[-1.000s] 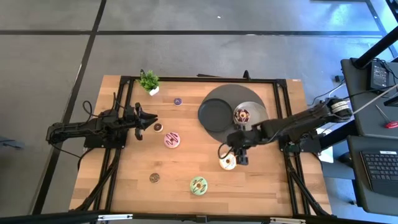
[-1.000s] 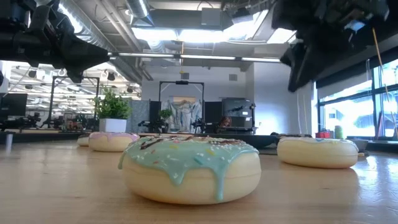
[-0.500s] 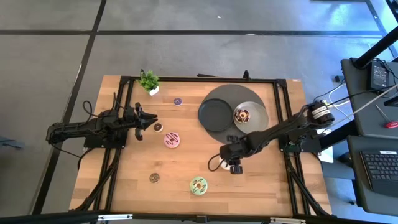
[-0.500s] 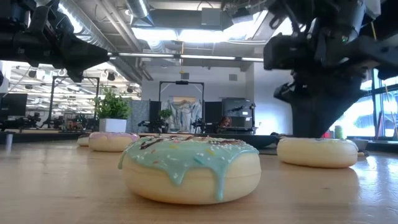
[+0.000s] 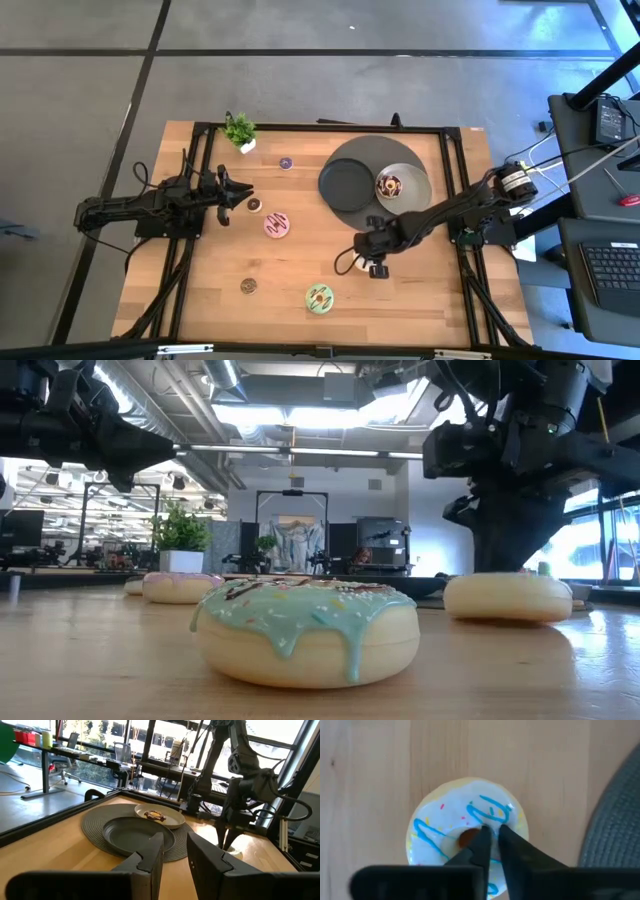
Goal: Pick & Place donuts
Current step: Put the large white donut on the gray plate, then put the small blue donut on the black plate
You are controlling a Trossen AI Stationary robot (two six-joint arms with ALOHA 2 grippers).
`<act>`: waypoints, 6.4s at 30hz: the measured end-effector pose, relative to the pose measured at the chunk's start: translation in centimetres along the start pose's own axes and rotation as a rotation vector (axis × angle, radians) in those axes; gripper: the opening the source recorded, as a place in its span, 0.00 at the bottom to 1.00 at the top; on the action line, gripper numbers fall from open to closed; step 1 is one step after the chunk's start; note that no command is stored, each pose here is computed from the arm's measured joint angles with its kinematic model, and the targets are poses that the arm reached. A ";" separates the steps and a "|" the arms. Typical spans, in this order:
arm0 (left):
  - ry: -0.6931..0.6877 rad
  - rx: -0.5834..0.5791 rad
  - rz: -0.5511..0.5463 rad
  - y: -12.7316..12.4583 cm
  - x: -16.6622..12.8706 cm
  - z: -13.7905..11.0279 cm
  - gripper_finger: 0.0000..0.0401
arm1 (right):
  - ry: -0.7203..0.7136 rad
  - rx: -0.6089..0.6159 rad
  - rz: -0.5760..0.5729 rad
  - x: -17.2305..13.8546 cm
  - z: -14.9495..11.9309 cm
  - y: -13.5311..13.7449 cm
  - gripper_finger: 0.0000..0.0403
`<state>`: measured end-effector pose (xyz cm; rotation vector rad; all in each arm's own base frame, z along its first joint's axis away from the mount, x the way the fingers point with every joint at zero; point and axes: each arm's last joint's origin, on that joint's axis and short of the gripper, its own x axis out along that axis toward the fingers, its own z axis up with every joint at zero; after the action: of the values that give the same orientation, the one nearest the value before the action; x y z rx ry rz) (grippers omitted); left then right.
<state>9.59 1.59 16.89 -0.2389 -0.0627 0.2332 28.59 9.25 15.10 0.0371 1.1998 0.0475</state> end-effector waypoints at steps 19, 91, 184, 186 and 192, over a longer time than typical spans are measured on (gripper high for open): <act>-0.002 0.000 0.005 0.0 0.0 0.0 0.20 | -0.055 0.507 -0.473 -13.7 -5.9 -8.3 0.01; -0.046 -0.089 0.032 0.0 0.0 0.4 0.20 | -0.034 0.776 -0.597 -12.0 -8.0 -17.2 0.35; 0.638 -0.467 0.778 10.9 16.7 0.6 0.33 | -0.310 0.453 -0.311 -12.3 -2.2 -12.0 0.36; 0.646 -0.474 0.804 11.1 16.8 0.1 0.32 | -0.310 0.453 -0.311 -12.3 -2.2 -12.0 0.36; 0.650 -0.473 0.835 11.3 16.9 -0.4 0.30 | -0.310 0.453 -0.311 -12.3 -2.2 -12.0 0.36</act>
<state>23.50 16.18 14.32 -0.7996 0.6469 0.9631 22.26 -3.39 25.12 0.2453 0.8749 -0.4882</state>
